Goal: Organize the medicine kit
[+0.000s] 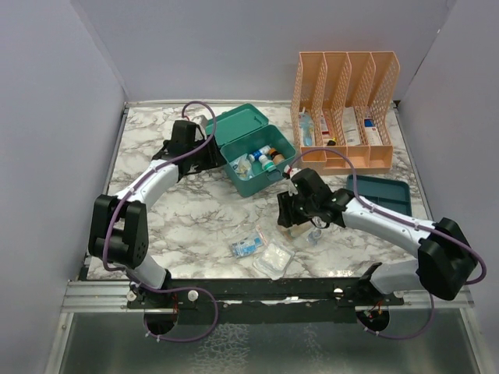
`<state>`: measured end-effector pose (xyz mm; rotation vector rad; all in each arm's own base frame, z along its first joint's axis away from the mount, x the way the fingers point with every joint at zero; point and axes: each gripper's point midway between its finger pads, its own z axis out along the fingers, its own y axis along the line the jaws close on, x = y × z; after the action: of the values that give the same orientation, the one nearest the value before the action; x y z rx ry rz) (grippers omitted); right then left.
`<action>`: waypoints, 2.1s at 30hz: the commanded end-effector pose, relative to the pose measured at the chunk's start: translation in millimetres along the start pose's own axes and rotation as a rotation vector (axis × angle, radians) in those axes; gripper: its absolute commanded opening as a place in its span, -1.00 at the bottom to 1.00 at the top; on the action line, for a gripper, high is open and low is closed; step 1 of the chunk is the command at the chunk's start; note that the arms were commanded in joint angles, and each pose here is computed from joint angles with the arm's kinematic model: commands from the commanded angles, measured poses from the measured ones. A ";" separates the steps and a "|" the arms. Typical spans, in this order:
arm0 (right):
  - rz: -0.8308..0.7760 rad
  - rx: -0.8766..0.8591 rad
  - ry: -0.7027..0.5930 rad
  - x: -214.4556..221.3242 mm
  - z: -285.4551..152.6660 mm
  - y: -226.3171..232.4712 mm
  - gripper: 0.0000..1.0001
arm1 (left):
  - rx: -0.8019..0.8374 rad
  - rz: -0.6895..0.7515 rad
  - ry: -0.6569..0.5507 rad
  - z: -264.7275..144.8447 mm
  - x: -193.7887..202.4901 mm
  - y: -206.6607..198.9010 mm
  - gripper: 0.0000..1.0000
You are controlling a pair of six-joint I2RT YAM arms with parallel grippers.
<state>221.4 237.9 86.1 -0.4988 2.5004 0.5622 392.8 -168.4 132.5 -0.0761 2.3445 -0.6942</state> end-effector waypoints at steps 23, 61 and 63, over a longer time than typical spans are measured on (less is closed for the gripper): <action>0.196 0.380 0.041 8.3 33.5 -53.8 -0.78 | -0.126 0.120 -0.203 -37.6 -36.7 12.6 -0.04; -0.154 0.169 -0.650 -258.4 -52.3 28.9 -0.85 | 0.102 -0.141 -0.101 6.0 -25.5 -23.5 0.08; -0.207 0.124 -0.632 -262.4 -39.9 36.6 -0.85 | 0.056 -0.128 -0.076 10.7 -22.5 -14.7 0.02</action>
<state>382.6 279.2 256.4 -0.3082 1.9414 0.2994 412.3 -182.7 151.4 -0.2255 2.2004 -0.8401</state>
